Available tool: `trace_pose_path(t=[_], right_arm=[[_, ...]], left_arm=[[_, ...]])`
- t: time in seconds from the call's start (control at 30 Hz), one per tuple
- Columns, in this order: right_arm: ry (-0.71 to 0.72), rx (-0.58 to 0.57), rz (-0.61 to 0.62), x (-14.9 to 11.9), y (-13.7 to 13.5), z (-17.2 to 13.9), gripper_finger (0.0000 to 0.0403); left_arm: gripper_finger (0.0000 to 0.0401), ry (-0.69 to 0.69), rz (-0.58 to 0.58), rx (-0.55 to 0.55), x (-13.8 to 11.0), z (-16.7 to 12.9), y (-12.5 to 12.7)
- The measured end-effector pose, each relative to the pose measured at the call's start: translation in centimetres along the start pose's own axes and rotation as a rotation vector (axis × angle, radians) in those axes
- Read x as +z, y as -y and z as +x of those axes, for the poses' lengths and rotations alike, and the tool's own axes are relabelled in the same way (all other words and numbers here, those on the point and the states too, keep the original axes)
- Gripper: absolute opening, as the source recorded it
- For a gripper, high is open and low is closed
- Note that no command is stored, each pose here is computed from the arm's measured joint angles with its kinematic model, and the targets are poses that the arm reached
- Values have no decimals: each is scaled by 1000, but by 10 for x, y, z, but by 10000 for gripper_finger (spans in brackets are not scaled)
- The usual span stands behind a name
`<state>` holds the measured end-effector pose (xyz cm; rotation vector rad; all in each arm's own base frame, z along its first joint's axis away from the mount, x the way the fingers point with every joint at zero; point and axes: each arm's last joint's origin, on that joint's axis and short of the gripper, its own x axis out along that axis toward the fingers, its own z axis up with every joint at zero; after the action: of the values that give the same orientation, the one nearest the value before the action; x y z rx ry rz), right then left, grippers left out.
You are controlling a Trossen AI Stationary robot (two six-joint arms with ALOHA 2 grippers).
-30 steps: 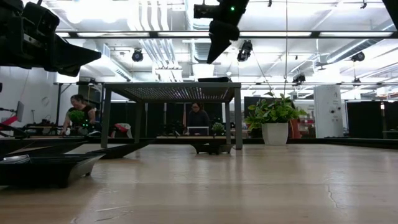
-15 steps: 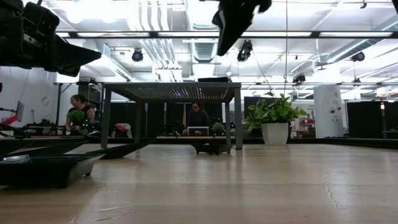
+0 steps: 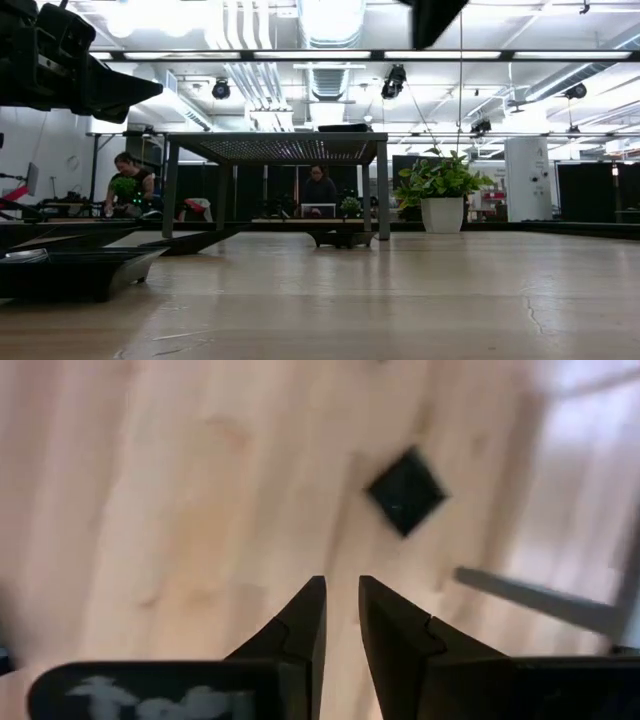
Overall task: Pick & Place Mini shaped plates
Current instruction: Put the black square plate on the shelf
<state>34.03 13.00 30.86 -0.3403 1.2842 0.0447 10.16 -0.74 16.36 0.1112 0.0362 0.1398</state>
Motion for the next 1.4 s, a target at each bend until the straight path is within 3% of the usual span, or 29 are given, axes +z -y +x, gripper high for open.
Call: trace_pose_path(t=[0.13,0.27,0.6,1.07,1.4], right_arm=[[-92,42,47,-15,-33,2,59],[-143,111,21,-27,-62,9,59],[-55,159,-87,-52,-131,30,59],[61,274,-44,-77,-190,33,128],[85,320,35,-94,-210,49,125]], left_arm=[[0,0,0,0,0,0,0],[0,0,0,0,0,0,0],[0,0,0,0,0,0,0],[0,0,0,0,0,0,0],[0,0,0,0,0,0,0]])
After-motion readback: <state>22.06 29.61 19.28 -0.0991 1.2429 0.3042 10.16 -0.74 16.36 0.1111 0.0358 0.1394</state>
